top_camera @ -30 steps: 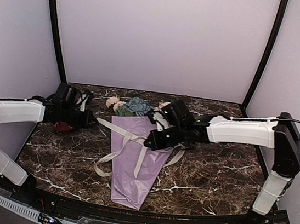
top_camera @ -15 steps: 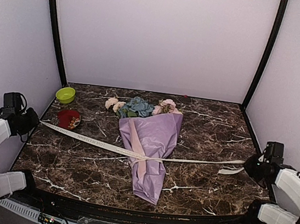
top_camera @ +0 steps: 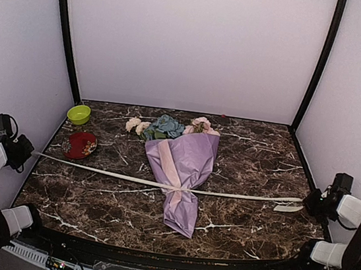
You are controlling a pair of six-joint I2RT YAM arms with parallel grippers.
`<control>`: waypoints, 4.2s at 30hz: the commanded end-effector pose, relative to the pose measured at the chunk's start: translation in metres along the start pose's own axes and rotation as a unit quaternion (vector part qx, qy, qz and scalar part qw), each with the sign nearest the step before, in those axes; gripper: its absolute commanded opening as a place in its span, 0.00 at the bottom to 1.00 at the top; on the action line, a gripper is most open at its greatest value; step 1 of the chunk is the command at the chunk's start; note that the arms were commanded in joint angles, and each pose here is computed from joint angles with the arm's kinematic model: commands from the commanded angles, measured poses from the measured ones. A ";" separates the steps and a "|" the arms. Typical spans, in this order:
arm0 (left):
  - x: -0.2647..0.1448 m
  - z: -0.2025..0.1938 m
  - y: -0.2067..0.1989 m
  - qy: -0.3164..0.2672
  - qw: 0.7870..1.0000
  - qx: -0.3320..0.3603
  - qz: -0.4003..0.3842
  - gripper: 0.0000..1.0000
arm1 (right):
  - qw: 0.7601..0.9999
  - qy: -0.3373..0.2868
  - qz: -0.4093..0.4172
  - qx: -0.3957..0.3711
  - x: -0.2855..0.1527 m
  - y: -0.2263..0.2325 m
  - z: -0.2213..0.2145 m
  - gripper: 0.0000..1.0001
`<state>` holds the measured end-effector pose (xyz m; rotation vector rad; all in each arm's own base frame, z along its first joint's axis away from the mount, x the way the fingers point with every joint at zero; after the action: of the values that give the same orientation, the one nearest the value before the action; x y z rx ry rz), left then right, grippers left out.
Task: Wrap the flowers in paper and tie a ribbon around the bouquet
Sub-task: Tie the ribbon around the folded bouquet, then cross the half-tied ribbon over the folded bouquet.
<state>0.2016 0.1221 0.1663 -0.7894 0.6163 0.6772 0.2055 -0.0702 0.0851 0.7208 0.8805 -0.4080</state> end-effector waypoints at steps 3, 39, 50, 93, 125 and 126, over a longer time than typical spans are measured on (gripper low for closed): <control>-0.006 0.025 0.020 -0.059 0.997 -0.045 0.036 0.00 | 0.997 -0.051 -0.052 0.003 0.003 -0.023 0.031 0.00; -0.014 0.032 0.057 -0.086 0.981 -0.133 0.114 0.00 | 0.993 -0.076 -0.084 0.044 -0.007 -0.052 0.045 0.00; -0.001 0.031 0.045 -0.062 0.989 -0.134 0.028 0.00 | 0.995 -0.082 -0.052 0.023 -0.008 -0.041 0.045 0.00; -0.105 -0.298 -0.176 0.264 0.551 0.663 -0.432 0.81 | 0.885 0.159 0.107 -0.425 -0.040 0.233 -0.106 0.88; -0.050 -0.332 -0.206 0.130 0.570 0.691 -0.425 0.00 | 0.840 0.200 0.238 -0.444 -0.042 0.257 -0.143 0.83; -0.057 -0.327 -0.210 0.118 0.574 0.682 -0.437 0.00 | 0.835 0.200 0.258 -0.443 -0.046 0.262 -0.146 0.83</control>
<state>0.2410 -0.2661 0.0759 0.4651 0.8118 -0.9070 0.2569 0.1947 0.1457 0.0782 1.1892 0.4829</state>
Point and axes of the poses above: each gripper's point midway between its finger pads, its own x axis out along the fingers, its own y axis along the line the jaws close on, z = x × y, the point moved 6 cm from there along -x, back along the fingers, and after that the axes turned 5 degrees about -x, right-handed, at the moved point
